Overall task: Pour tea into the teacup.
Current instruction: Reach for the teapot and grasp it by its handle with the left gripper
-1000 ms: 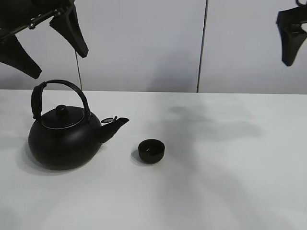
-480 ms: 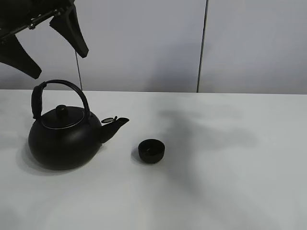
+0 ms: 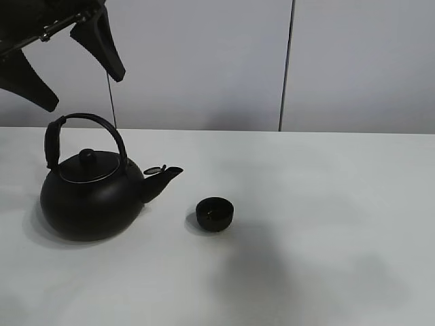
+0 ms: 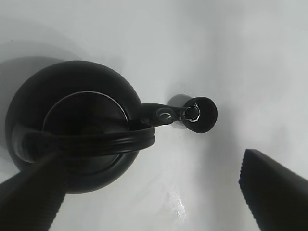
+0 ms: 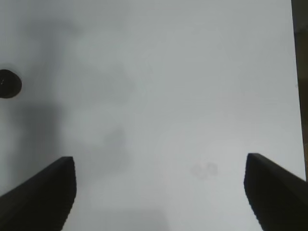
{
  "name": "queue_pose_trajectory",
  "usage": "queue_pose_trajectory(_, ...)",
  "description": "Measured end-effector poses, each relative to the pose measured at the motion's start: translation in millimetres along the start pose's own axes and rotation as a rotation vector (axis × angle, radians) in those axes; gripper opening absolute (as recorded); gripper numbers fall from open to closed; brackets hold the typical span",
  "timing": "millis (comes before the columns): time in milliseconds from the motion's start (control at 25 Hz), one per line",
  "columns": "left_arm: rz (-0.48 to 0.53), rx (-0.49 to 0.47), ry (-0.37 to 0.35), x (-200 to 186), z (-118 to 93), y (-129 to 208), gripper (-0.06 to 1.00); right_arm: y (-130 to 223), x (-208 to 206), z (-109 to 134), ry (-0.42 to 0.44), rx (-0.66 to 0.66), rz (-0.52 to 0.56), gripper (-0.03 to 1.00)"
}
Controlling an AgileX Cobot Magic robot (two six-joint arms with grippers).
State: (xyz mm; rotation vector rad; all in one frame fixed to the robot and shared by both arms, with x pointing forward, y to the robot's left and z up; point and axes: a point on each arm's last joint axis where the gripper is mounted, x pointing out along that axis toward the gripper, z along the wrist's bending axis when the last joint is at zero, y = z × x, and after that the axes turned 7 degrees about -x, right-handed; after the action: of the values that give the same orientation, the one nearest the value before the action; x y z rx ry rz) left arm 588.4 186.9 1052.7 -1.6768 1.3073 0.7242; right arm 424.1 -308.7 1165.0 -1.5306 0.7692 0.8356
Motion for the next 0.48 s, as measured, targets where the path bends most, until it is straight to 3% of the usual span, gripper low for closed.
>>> queue_pose_trajectory(160,0.0,0.0,0.0,0,0,0,0.7,51,-10,8,0.015,0.0,-0.079,0.65)
queue_pose_trajectory(480,0.0,0.0,0.0,0,0,0,0.7,151,-29,26,0.06,-0.003,-0.348,0.65)
